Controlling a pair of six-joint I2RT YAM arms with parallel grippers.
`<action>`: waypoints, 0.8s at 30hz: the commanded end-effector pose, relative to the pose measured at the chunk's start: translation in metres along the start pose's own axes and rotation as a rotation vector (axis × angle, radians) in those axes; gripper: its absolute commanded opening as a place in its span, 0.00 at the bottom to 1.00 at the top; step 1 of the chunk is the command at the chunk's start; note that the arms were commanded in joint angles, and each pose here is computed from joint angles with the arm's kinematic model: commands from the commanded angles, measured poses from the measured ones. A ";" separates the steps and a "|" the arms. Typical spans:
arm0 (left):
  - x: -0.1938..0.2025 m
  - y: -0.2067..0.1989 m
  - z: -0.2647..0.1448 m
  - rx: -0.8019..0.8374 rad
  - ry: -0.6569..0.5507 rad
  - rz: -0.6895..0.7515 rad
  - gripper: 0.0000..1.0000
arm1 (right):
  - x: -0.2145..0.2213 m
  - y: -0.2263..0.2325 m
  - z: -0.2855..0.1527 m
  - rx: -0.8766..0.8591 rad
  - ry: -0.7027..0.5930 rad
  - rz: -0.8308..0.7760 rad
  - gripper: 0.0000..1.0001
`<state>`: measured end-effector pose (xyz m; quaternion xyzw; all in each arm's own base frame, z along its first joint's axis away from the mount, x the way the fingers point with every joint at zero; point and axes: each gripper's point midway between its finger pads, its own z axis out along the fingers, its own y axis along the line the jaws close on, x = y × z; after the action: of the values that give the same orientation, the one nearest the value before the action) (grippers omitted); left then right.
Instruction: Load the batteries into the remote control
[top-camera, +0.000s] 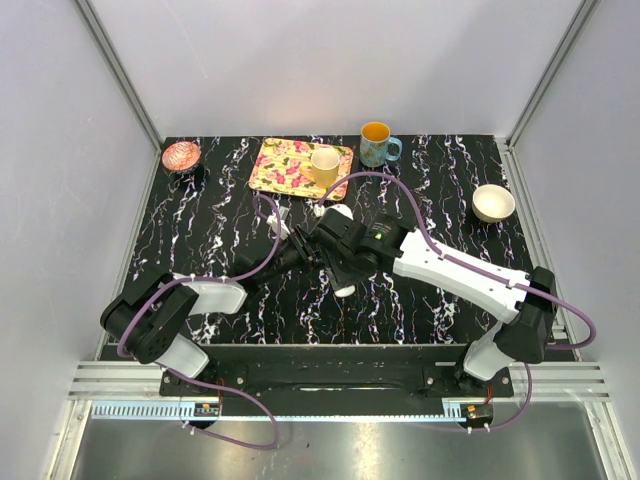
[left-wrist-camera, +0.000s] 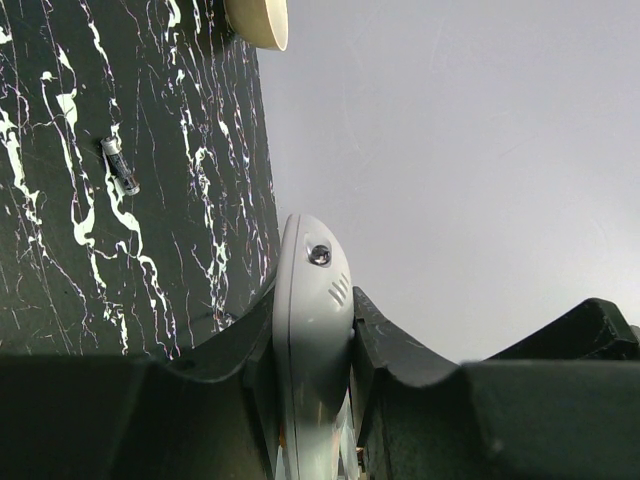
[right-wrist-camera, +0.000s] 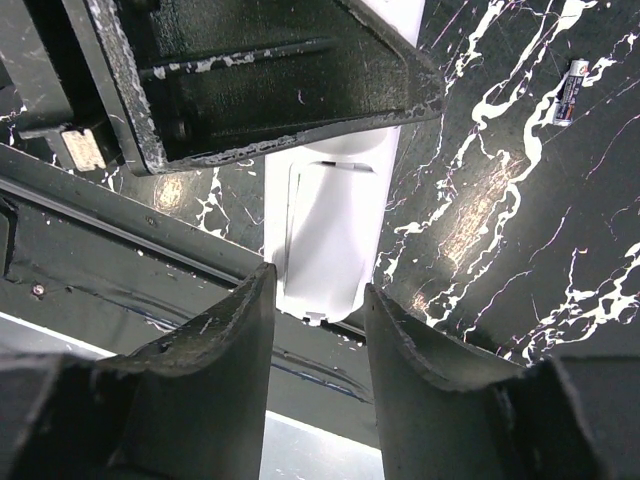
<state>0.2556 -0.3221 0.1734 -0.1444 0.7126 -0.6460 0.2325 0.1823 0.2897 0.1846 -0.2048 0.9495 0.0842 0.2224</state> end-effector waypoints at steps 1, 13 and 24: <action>-0.007 -0.041 -0.001 0.136 -0.030 0.039 0.00 | 0.000 0.006 0.001 -0.022 -0.003 -0.012 0.47; -0.007 -0.047 -0.003 0.166 -0.031 0.031 0.00 | 0.003 0.006 -0.001 -0.028 0.012 -0.022 0.31; -0.006 -0.037 -0.001 0.132 -0.030 0.034 0.00 | -0.004 0.006 -0.007 -0.027 -0.009 -0.020 0.50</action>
<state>0.2557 -0.3223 0.1775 -0.1448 0.7069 -0.6519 0.2333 0.1788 0.2892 0.1818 -0.2123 0.9499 0.0851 0.2132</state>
